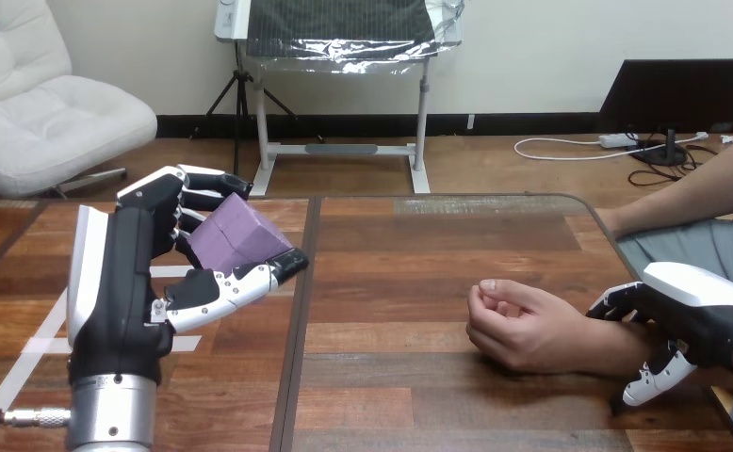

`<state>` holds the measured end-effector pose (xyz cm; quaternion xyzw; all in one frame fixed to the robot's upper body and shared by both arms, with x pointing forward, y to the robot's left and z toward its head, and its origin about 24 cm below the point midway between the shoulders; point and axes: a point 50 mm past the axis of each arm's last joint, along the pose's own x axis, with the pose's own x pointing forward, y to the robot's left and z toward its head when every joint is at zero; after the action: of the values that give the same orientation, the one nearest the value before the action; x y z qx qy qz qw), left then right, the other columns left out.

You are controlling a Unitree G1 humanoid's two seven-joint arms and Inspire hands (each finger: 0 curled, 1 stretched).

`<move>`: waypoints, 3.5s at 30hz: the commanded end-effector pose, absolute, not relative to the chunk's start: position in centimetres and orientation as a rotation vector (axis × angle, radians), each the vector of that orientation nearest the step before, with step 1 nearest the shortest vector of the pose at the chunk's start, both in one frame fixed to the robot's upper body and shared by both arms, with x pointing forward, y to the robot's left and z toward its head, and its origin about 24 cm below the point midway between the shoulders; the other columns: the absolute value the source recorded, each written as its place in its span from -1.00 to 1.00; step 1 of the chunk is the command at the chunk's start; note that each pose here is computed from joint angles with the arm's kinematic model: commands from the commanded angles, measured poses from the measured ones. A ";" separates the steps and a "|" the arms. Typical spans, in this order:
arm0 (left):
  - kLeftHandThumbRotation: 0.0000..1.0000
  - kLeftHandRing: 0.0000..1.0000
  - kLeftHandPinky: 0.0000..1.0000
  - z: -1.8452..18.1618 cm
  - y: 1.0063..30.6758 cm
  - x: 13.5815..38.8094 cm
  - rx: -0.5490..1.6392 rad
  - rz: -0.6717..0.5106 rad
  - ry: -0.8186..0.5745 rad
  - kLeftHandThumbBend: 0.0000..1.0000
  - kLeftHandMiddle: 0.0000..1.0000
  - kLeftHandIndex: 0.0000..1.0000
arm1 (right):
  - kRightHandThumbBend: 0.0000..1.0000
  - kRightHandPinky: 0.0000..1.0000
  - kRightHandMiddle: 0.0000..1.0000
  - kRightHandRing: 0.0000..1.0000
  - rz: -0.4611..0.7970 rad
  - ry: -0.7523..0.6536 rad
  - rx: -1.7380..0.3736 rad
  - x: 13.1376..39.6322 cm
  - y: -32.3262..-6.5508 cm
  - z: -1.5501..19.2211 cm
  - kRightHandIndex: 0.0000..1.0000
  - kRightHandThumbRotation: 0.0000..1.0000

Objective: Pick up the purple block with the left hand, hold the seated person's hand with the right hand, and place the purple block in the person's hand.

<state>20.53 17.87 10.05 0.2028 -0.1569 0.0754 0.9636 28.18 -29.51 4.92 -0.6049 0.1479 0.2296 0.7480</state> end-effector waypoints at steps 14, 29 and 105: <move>-1.00 -0.38 -0.50 11.3 17.6 20.7 0.385 0.154 -0.383 0.43 -0.25 -0.19 | 0.64 0.09 0.33 0.24 0.640 0.506 -1.210 26.1 -28.2 -0.5 0.35 -0.81; -1.00 -0.37 -0.49 11.4 17.6 20.7 0.407 0.159 -0.389 0.43 -0.25 -0.19 | 0.71 0.02 0.26 0.15 0.643 0.538 -1.188 26.1 -28.1 -1.2 0.25 -0.91; -1.00 -0.32 -0.44 7.8 17.8 23.3 0.184 0.125 -0.241 0.38 -0.23 -0.14 | 0.78 -0.49 -0.20 -0.35 0.581 0.433 -1.105 27.2 -26.7 -1.3 -0.13 -1.00</move>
<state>21.76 18.12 6.07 0.1110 -0.0681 0.0616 0.9896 30.03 -28.88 4.56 -0.5685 0.1237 0.1943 0.7898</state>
